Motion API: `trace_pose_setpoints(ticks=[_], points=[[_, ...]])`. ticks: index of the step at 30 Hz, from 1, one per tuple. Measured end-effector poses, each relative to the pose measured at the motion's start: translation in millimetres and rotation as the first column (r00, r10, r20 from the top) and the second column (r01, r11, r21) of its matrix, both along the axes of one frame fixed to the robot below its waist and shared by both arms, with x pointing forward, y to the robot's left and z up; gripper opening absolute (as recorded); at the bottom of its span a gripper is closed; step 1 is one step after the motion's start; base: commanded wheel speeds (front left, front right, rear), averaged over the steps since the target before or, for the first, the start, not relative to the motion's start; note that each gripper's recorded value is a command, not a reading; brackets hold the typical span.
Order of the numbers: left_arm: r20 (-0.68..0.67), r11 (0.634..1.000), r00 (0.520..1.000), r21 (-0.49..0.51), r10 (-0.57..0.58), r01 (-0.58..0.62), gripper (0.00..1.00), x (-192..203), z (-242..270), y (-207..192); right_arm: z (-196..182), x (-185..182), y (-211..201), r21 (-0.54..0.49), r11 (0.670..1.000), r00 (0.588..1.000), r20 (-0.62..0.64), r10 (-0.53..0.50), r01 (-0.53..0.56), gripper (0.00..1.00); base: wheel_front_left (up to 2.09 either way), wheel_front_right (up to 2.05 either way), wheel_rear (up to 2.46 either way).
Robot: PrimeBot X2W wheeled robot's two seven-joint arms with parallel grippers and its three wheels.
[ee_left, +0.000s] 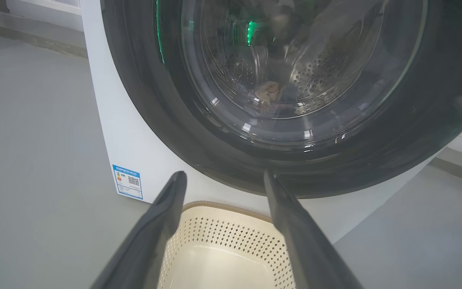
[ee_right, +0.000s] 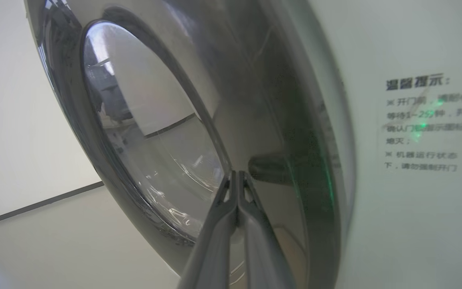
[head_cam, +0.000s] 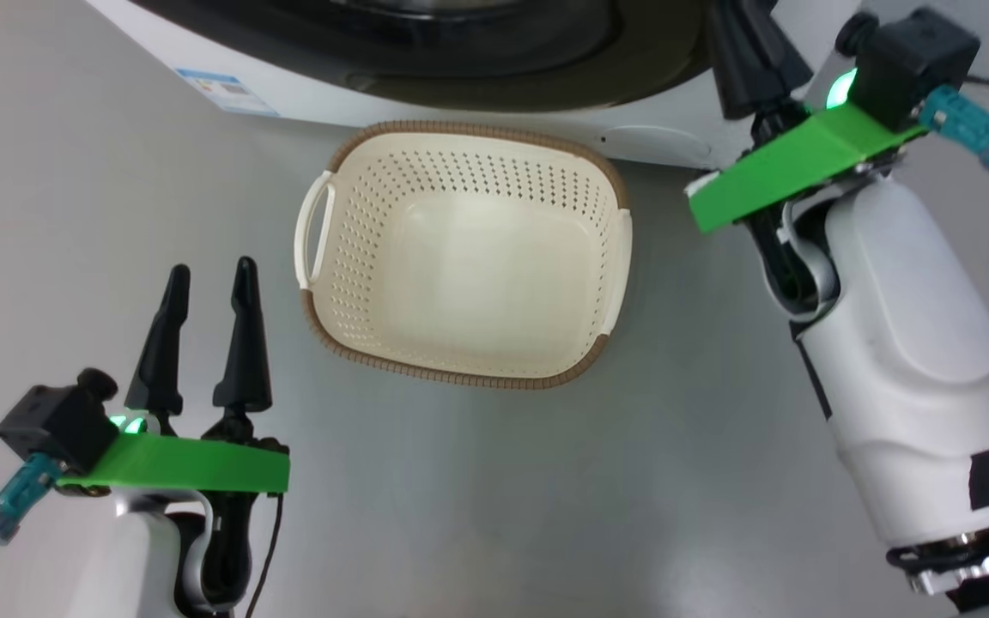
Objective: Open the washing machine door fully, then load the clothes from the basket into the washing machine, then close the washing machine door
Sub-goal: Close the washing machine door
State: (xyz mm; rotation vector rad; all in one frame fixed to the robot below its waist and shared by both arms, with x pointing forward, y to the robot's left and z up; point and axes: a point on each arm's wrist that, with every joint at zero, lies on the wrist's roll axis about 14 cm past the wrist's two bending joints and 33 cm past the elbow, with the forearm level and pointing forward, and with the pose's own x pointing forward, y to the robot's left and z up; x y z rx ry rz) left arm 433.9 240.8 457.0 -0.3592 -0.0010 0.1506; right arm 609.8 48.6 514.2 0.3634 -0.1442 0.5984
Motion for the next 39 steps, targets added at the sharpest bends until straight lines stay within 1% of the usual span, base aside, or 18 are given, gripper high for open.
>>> trace_pose_setpoints(ticks=[2,4,6,7,8,20,26,32,39], points=[[0.000,1.000,1.000,0.001,-0.003,0.003,1.00,-2,1,0,-4,-8,-2,-0.010,1.000,1.000,-0.012,0.002,-0.002,0.00,0.00,0.00,0.00],[0.000,1.000,1.000,-0.003,-0.006,0.006,1.00,-3,1,-1,-9,-16,-5,-0.022,1.000,1.000,-0.026,0.002,-0.002,0.32,0.00,0.00,0.00],[0.003,1.000,1.000,-0.005,-0.011,0.011,1.00,-3,3,-1,-14,-23,-9,-0.035,0.999,0.999,-0.039,-0.002,0.001,0.47,0.00,0.00,0.00],[0.004,1.000,1.000,-0.002,-0.013,0.013,1.00,-3,3,-1,-15,-26,-11,-0.041,0.999,0.999,-0.043,-0.003,0.001,0.82,0.00,0.00,0.00],[0.006,1.000,1.000,0.001,-0.016,0.016,1.00,-3,4,-1,-16,-29,-12,-0.047,0.999,0.999,-0.046,-0.004,0.002,1.00,0.00,0.00,0.00],[-0.001,0.999,0.999,0.022,-0.037,0.037,1.00,-12,7,3,-24,-65,-45,-0.088,0.995,0.994,-0.092,-0.061,0.053,1.00,0.00,0.00,0.00],[0.002,0.998,0.998,0.028,-0.065,0.064,1.00,-12,9,-2,-34,-84,-78,-0.104,0.987,0.982,-0.130,-0.138,0.125,1.00,0.00,0.00,0.00],[0.005,0.995,0.995,0.034,-0.095,0.095,1.00,-11,10,-8,-45,-105,-112,-0.123,0.971,0.959,-0.175,-0.225,0.205,1.00,0.00,0.00,0.00],[-0.005,0.990,0.990,0.035,-0.140,0.140,1.00,-8,6,-21,-42,-120,-151,-0.136,0.945,0.932,-0.174,-0.319,0.298,1.00,0.00,0.00,0.00]])
